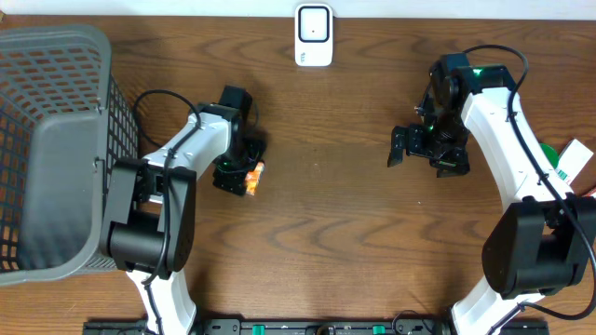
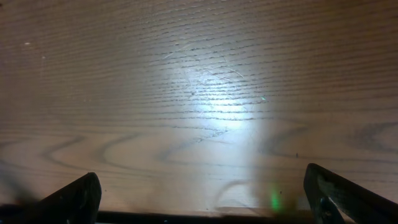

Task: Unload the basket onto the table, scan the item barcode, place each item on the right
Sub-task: 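Grasp the Kleenex pack with the left gripper and lift it, then carry the Kleenex pack toward the white scanner with the left gripper, then hold the Kleenex pack in front of the scanner with the left gripper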

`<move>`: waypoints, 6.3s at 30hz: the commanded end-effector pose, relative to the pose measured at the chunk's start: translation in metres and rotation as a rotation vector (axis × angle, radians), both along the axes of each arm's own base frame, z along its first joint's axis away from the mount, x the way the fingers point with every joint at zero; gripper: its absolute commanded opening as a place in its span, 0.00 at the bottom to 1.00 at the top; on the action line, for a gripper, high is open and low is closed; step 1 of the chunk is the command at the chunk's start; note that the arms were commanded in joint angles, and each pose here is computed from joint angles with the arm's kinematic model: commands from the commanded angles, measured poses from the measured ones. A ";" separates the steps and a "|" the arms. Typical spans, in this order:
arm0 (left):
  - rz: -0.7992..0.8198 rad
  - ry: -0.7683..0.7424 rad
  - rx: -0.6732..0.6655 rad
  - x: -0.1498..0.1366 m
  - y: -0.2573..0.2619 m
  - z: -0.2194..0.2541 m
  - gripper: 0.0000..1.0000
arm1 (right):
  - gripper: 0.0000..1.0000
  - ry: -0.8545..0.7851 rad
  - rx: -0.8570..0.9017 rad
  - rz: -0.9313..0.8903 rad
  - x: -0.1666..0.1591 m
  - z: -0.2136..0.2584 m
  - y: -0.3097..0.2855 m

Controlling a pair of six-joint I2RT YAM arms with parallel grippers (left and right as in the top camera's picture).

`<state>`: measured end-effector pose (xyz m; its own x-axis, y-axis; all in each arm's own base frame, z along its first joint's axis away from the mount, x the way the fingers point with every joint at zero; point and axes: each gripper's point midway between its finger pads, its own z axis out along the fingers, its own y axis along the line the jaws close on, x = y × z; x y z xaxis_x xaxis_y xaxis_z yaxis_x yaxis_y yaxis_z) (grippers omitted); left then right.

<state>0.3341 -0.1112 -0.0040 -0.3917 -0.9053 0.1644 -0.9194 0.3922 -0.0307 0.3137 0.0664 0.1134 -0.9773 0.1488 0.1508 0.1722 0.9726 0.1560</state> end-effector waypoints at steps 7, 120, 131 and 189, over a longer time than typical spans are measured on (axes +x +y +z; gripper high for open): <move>-0.005 0.111 0.004 -0.024 -0.001 -0.020 0.73 | 0.99 -0.005 0.012 -0.003 -0.002 0.003 0.004; -0.638 -1.319 0.785 0.301 -0.112 0.128 0.74 | 0.99 -0.102 -0.105 0.006 0.020 -0.001 -0.016; -0.613 -1.363 0.782 0.304 -0.114 0.136 0.74 | 0.99 -0.104 -0.105 0.006 0.021 -0.001 -0.016; -0.805 -1.421 0.986 0.314 -0.148 0.155 0.74 | 0.99 -0.132 -0.102 0.006 0.028 -0.001 -0.015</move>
